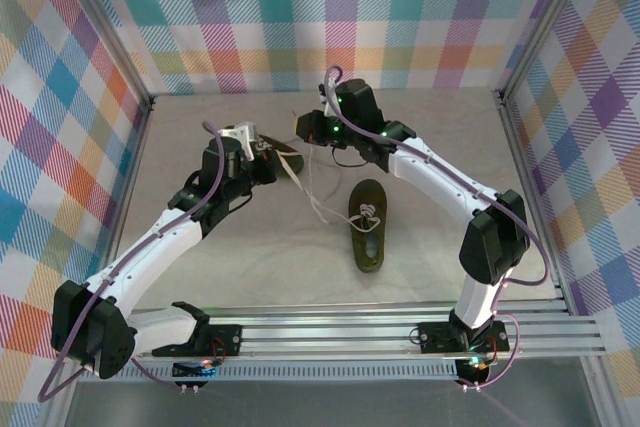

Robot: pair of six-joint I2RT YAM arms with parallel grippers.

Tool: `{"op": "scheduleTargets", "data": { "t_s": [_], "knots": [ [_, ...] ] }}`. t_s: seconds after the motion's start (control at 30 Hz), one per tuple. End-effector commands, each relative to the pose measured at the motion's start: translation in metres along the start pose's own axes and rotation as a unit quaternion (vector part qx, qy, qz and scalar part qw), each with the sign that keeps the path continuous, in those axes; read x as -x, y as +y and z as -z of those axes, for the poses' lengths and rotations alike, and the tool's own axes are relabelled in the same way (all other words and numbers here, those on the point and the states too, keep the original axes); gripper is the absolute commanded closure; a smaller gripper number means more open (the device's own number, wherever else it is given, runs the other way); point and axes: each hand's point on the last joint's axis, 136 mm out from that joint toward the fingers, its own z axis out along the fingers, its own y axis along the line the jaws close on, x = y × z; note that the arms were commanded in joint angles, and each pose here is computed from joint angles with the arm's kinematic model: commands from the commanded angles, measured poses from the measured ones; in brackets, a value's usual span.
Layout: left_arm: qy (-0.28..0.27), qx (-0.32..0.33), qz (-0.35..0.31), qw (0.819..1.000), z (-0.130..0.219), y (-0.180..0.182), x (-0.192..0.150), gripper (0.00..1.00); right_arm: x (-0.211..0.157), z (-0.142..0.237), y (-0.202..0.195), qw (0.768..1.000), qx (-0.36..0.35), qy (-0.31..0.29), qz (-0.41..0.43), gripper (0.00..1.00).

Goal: Tie the shoes

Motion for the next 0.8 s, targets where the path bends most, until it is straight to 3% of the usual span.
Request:
{"op": "scheduleTargets", "data": {
  "t_s": [0.0,0.23,0.37,0.57,0.6,0.73,0.77],
  "knots": [
    [-0.015,-0.081,0.003,0.997,0.003,-0.030,0.015,1.00,0.034,0.013,-0.028,0.993,-0.096,-0.053,0.030,1.00],
    [0.017,-0.151,-0.017,0.988,0.002,-0.051,0.004,1.00,-0.008,0.023,-0.111,0.964,-0.252,0.078,0.043,1.00],
    [0.038,-0.173,-0.016,0.984,-0.004,-0.054,-0.006,1.00,-0.046,0.014,-0.140,0.948,-0.277,0.154,0.030,1.00],
    [0.041,-0.157,0.001,0.987,-0.012,-0.041,-0.008,1.00,-0.075,-0.017,-0.164,0.940,-0.263,0.216,0.012,0.93],
    [0.041,-0.148,0.005,0.988,-0.014,-0.037,-0.008,1.00,-0.075,-0.021,-0.166,0.940,-0.259,0.221,0.010,0.89],
    [0.041,-0.117,0.024,0.992,-0.018,-0.023,-0.005,1.00,-0.054,-0.009,-0.176,0.947,-0.261,0.187,0.021,0.43],
    [0.041,-0.112,0.027,0.993,-0.018,-0.020,-0.004,1.00,-0.046,-0.001,-0.176,0.948,-0.266,0.173,0.037,0.38]
  ]
}}
